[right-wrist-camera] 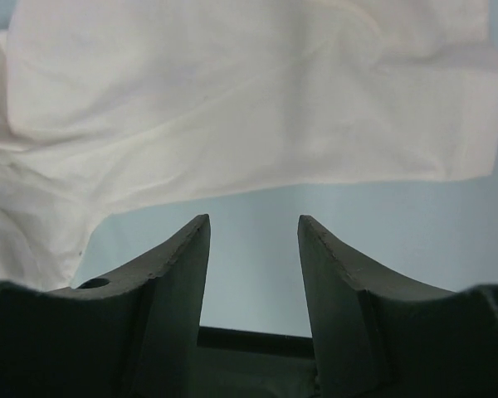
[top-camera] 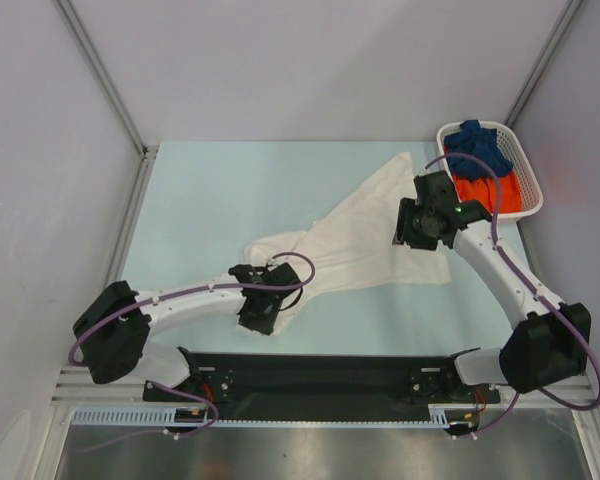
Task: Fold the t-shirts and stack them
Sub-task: Flatten the tshirt out
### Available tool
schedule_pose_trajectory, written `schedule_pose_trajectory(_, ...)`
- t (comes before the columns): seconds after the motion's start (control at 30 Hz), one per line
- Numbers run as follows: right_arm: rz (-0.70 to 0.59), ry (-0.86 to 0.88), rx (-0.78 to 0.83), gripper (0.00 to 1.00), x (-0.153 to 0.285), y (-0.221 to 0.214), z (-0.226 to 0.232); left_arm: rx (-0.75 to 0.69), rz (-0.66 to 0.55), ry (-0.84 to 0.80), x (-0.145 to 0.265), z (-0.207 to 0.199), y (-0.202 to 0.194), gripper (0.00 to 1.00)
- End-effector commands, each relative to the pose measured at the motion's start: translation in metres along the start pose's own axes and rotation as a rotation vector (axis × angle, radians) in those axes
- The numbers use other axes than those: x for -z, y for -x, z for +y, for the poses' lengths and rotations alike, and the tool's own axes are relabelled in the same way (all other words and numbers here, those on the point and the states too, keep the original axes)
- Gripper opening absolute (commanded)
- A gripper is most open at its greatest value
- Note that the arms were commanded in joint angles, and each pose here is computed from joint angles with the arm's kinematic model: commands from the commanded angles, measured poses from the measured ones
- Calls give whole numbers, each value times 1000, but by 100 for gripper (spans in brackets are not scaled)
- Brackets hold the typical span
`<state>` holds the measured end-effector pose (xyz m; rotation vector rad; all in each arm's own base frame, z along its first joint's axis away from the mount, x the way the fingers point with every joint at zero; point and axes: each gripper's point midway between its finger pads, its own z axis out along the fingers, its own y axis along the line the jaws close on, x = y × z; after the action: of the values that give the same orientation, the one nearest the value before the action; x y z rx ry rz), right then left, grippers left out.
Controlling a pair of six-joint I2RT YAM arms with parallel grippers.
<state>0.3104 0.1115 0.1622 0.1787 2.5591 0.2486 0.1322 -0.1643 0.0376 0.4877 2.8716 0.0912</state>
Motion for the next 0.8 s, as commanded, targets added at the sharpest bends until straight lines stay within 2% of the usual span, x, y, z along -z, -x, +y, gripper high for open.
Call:
schedule_pose_trajectory(0.0, 67, 42, -50, 53, 11, -32, -1, 2, -41, -34, -6, -14, 3, 38)
schedule_pose_trajectory(0.23, 29, 39, -46, 53, 27, -32, -6, -17, -19, 29, -17, -14, -5, 42)
schedule_pose_trajectory(0.3, 29, 53, -51, 53, 28, -30, -4, -12, -16, 55, -19, -10, -6, 40)
schedule_pose_trajectory(0.33, 30, 58, -53, 53, 29, -30, -3, -13, 2, 77, -22, -7, -9, 36)
schedule_pose_trajectory(0.7, 41, 64, -34, 53, 26, -32, -4, 14, -19, 151, -23, 2, -4, 37)
schedule_pose_trajectory(0.77, 39, 65, -29, 54, 26, -32, -5, 14, -4, 139, -27, 0, -9, 33)
